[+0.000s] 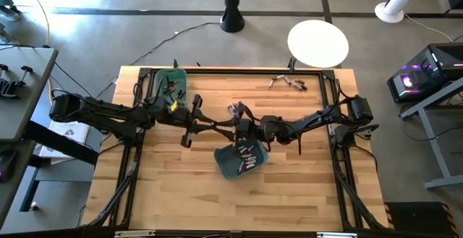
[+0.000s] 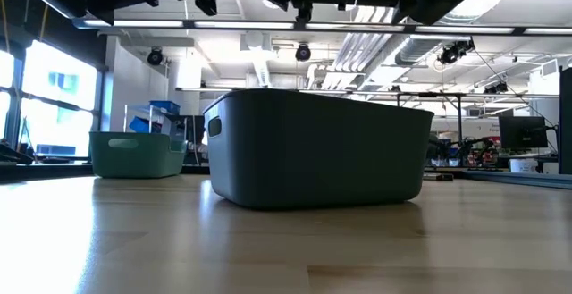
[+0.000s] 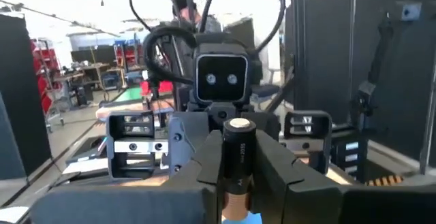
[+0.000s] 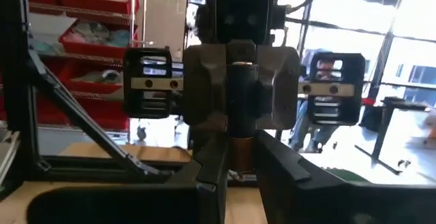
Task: Sort batteries
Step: Put the black battery into the green bin
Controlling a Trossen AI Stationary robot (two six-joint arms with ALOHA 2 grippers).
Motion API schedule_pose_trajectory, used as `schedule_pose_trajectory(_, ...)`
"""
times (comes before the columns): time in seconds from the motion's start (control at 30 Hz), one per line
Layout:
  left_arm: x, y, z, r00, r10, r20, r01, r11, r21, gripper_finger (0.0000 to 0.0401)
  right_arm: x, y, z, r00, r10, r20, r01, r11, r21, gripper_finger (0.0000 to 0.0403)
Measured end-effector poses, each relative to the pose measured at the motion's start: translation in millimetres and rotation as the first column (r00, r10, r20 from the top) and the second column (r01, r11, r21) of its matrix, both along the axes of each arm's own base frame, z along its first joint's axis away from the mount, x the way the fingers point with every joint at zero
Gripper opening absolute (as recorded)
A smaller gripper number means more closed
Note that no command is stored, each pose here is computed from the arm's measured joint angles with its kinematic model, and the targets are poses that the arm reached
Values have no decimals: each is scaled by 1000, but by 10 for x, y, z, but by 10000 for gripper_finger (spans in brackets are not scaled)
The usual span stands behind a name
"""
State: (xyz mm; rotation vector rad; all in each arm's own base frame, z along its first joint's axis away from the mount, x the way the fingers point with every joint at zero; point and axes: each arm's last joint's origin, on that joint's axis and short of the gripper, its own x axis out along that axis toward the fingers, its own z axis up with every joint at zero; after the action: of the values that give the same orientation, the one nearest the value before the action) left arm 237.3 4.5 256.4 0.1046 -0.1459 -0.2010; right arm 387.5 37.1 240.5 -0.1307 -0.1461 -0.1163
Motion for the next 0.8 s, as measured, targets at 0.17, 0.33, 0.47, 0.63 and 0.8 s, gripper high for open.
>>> schedule_pose_trajectory(0.17,-8,22,-38,996,74,-57,-74,997,-1,37,-19,-46,-13,994,-85,-71,87,996,24,92)
schedule_pose_trajectory(0.33,-119,77,71,924,303,-235,-294,953,73,37,-156,-123,60,940,-247,-235,257,966,11,142)
schedule_pose_trajectory(0.47,-317,153,169,736,555,-387,-530,829,180,37,-269,-122,77,906,-236,-351,267,963,42,157)
schedule_pose_trajectory(0.63,-603,371,145,384,750,-539,-761,588,276,37,-300,-115,58,890,-231,-392,273,961,54,158)
schedule_pose_trajectory(0.8,-757,755,12,169,709,-684,-848,459,266,37,-295,-90,43,893,-208,-399,252,966,60,158)
